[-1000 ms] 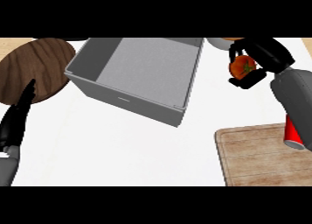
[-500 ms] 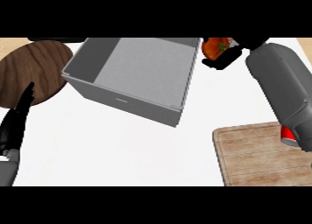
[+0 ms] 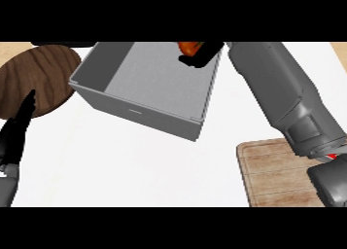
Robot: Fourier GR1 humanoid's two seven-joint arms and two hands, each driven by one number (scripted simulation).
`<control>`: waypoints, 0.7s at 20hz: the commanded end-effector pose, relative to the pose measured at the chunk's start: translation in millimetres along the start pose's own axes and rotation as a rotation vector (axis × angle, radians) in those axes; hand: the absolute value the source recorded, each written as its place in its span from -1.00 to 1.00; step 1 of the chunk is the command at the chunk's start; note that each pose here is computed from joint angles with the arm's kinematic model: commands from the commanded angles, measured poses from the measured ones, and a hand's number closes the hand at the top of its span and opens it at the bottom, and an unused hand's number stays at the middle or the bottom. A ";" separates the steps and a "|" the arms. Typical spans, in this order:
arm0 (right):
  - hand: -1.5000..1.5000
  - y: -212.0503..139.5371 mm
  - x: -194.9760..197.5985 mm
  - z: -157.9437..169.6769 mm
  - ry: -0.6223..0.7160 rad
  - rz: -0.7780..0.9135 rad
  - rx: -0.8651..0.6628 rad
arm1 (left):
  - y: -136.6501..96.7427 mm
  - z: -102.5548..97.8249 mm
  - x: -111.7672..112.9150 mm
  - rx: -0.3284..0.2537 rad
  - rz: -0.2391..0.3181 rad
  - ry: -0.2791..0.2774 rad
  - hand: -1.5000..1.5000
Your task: Pick the tomato from the cutting board and place it in the cardboard box
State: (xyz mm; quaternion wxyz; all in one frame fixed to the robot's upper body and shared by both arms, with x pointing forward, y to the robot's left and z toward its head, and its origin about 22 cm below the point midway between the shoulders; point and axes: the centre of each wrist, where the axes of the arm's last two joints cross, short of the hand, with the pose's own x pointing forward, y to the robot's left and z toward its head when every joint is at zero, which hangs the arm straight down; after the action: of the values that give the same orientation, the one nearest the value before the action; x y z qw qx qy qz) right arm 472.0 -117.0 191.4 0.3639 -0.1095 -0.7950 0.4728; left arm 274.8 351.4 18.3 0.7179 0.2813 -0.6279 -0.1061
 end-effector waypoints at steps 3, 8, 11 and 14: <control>1.00 25.1 41.0 -38.2 0.063 -0.101 0.046 | -7.6 4.3 10.8 -0.006 0.005 -0.014 0.00; 1.00 47.3 42.5 -40.2 0.114 -0.127 0.040 | 2.0 -3.4 8.9 -0.008 -0.018 -0.030 0.00; 1.00 43.4 59.4 -52.9 0.123 -0.119 0.043 | -20.7 0.3 9.0 -0.026 -0.006 -0.029 0.00; 1.00 58.3 44.9 -41.9 0.157 -0.083 0.062 | -27.6 -2.4 9.1 -0.037 -0.006 -0.050 0.00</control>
State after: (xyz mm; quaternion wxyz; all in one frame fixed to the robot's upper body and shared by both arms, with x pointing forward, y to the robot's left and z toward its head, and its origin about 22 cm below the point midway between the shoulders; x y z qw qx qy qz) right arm 460.4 -38.6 184.7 0.4382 -0.0902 -0.7625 0.4674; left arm 283.3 329.9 15.6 0.7083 0.2683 -0.6410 -0.1242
